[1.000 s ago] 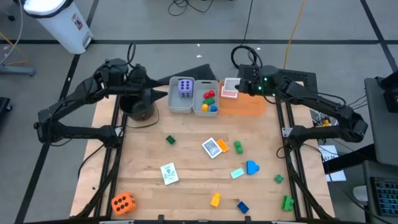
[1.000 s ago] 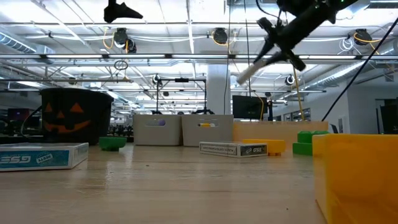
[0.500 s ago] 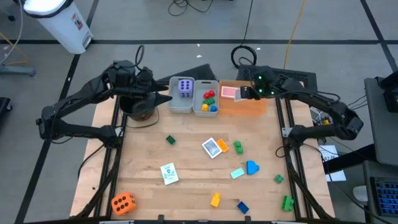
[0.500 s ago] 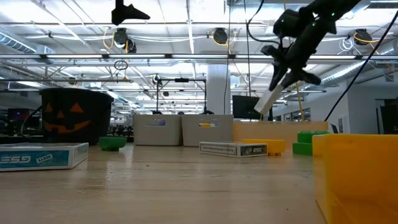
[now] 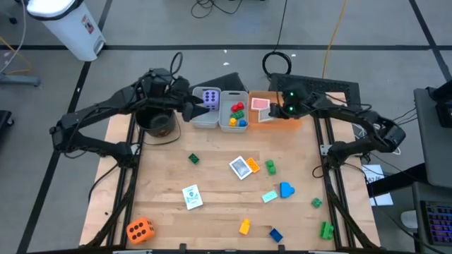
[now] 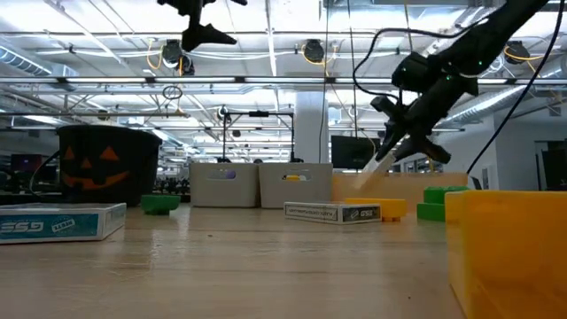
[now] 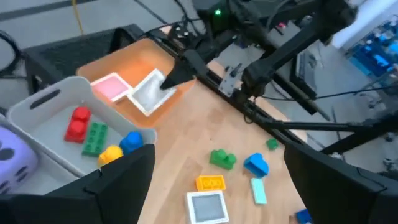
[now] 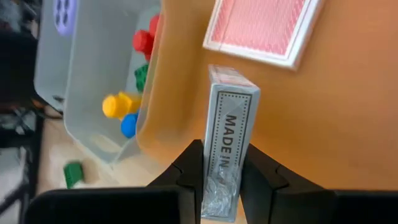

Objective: Pick & Place Toys
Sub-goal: Put the brown playing card into the orange bin

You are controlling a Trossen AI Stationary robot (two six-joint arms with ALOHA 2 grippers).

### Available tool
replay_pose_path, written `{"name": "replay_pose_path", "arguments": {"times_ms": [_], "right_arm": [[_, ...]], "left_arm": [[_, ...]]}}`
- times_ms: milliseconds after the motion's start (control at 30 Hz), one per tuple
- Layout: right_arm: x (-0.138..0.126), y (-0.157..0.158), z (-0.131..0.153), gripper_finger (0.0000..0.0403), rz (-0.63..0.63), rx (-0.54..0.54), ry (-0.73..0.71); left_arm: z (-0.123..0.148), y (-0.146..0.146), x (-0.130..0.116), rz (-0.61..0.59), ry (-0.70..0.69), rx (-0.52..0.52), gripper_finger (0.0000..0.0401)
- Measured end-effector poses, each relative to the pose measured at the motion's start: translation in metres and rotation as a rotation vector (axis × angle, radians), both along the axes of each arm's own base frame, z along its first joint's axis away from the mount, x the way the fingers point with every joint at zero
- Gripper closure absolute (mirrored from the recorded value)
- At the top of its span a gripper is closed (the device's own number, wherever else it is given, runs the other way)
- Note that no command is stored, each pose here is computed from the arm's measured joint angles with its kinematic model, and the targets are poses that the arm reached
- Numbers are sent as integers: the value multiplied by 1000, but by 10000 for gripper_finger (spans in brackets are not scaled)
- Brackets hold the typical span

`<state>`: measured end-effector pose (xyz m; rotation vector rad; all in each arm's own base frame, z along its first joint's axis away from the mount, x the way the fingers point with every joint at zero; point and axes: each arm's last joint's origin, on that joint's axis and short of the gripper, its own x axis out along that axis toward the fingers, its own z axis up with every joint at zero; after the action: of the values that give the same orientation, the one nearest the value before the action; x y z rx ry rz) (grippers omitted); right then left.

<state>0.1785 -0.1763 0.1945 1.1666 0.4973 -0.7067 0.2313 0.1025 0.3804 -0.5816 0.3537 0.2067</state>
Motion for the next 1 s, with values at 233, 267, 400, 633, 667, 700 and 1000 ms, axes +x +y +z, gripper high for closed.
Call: {"name": "replay_pose_path", "arguments": {"times_ms": [233, 267, 400, 633, 667, 700, 1000], "right_arm": [[-3, 3, -15, 348, -52, 10, -67], [-2, 3, -17, 348, -52, 23, -74], [5, -4, -22, 348, -49, 54, -131], [16, -15, -31, 348, -51, 101, -127], [18, -16, -31, 348, -51, 100, -126], [19, -17, -31, 348, -49, 100, -123], [21, -19, -34, 348, -26, 113, -106]], "left_arm": [[4, 3, 4, -28, -60, 15, 38], [5, 3, 4, -29, -66, 17, 38], [4, 4, 4, -28, -60, 13, 38], [3, 3, 3, -29, -55, 11, 38], [3, 3, 4, -29, -55, 11, 38], [3, 3, 4, -29, -55, 11, 38], [3, 3, 3, -29, -55, 11, 38]]}}
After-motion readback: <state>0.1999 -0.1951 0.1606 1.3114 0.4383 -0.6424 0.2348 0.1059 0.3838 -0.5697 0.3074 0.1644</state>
